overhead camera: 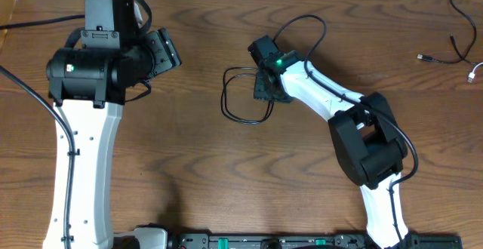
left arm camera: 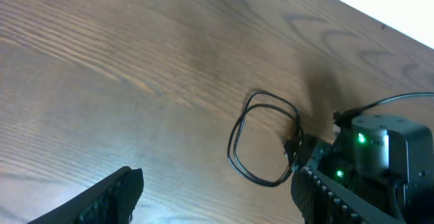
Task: Untangle cables
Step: 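Grasp the black cable loop with the right gripper and lift it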
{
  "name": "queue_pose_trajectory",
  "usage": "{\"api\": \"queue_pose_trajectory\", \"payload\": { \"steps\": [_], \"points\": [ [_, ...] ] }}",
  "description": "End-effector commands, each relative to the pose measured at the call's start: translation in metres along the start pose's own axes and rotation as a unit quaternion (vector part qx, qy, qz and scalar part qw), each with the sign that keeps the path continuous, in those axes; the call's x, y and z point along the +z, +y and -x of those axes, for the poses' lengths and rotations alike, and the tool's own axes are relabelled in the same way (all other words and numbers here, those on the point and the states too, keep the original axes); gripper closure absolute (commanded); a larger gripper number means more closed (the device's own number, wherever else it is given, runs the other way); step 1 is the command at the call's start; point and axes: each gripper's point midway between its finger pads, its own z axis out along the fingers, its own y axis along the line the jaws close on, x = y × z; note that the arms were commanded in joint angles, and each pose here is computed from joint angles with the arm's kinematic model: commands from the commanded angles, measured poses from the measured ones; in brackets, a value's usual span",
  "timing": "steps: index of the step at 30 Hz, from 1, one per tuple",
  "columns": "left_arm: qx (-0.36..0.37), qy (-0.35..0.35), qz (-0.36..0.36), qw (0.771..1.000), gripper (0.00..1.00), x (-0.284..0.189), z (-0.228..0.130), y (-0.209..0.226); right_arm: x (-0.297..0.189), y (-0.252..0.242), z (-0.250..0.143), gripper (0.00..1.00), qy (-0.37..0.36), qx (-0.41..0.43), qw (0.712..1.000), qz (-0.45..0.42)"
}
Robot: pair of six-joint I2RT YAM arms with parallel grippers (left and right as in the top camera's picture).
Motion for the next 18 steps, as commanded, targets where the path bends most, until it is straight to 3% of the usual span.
{"api": "queue_pose_trajectory", "payload": {
  "steps": [1, 7, 11, 13, 18],
  "points": [
    [0.011, 0.006, 0.013, 1.0, 0.25, 0.004, -0.002, 0.006, 0.029, -0.008, -0.02, 0.49, 0.029, -0.001, 0.999, -0.027],
    [0.01, 0.015, 0.017, 1.0, 0.25, 0.008, -0.007, 0.008, 0.04, -0.025, -0.045, 0.59, 0.072, -0.022, 0.995, -0.068],
    [0.01, 0.027, 0.023, 0.999, 0.25, 0.014, -0.013, 0.011, 0.035, -0.048, -0.052, 0.81, 0.088, -0.026, 0.989, -0.115],
    [0.01, 0.033, 0.026, 0.999, 0.25, 0.017, -0.016, 0.013, 0.033, -0.058, -0.051, 0.99, 0.095, -0.021, 0.987, -0.126],
    [0.01, 0.04, 0.027, 0.999, 0.25, 0.022, -0.018, 0.013, 0.021, -0.08, -0.037, 0.99, 0.11, -0.008, 0.986, -0.122]
  ]
}}
